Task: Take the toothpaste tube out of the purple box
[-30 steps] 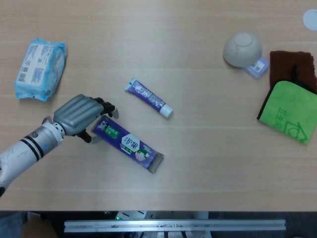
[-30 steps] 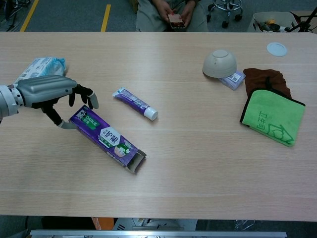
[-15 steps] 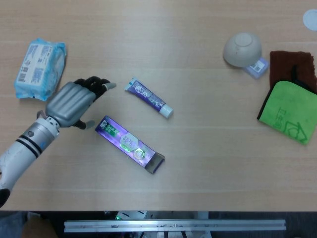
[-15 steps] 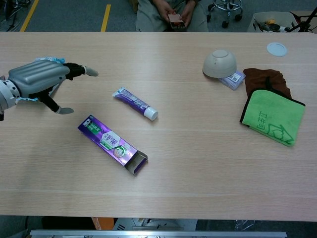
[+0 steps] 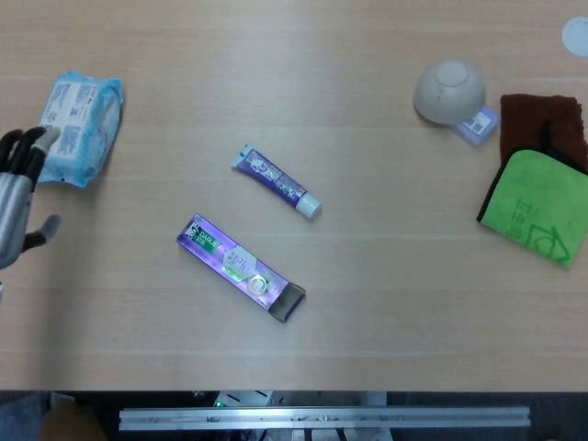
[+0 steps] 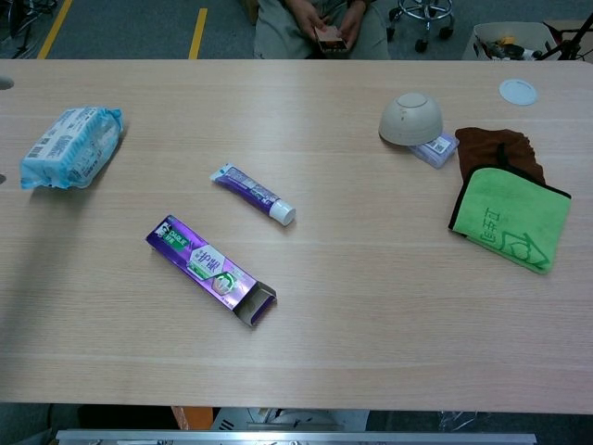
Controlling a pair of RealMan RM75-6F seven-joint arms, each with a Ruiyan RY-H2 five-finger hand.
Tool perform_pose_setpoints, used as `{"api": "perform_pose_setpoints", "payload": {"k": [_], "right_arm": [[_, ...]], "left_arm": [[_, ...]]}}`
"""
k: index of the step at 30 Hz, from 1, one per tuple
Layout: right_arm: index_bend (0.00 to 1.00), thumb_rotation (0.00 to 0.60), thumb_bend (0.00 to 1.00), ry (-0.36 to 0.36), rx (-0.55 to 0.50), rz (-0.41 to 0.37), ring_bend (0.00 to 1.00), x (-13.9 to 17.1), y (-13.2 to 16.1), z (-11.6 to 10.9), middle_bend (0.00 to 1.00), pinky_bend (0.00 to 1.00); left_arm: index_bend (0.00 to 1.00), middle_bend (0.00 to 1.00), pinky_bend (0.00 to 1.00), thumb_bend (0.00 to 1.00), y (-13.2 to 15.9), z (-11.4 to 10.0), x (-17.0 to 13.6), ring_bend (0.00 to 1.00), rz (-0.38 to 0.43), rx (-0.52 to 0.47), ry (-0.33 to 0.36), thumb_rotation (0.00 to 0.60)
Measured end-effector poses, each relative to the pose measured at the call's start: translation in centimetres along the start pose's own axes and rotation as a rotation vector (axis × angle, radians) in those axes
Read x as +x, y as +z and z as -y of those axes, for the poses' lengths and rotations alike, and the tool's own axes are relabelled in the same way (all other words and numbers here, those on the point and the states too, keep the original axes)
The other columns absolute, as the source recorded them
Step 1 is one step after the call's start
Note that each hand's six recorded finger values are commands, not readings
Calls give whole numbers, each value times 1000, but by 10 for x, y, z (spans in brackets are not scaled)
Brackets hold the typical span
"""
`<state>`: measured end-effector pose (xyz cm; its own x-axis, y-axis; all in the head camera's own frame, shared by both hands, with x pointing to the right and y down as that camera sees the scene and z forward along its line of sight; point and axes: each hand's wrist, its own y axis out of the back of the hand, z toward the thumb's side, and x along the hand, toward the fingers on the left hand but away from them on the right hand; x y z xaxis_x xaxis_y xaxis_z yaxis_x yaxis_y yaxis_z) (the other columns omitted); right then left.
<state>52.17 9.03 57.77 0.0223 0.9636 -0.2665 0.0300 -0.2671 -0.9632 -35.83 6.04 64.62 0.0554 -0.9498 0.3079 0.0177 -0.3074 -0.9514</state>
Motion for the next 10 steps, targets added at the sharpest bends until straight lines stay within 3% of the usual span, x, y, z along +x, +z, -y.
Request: {"api": "perform_pose_setpoints", "payload": {"k": [6, 10], "right_arm": [[414, 600, 200, 5, -4, 0, 410, 0, 0, 3, 424, 416], [413, 600, 200, 10, -9, -3, 410, 0, 0, 4, 424, 416]], "left_arm": [[96, 139, 252, 210, -30, -1, -39, 117, -157, -4, 53, 600], [96, 139, 244, 210, -39, -1, -54, 117, -203, -20, 80, 600]]}}
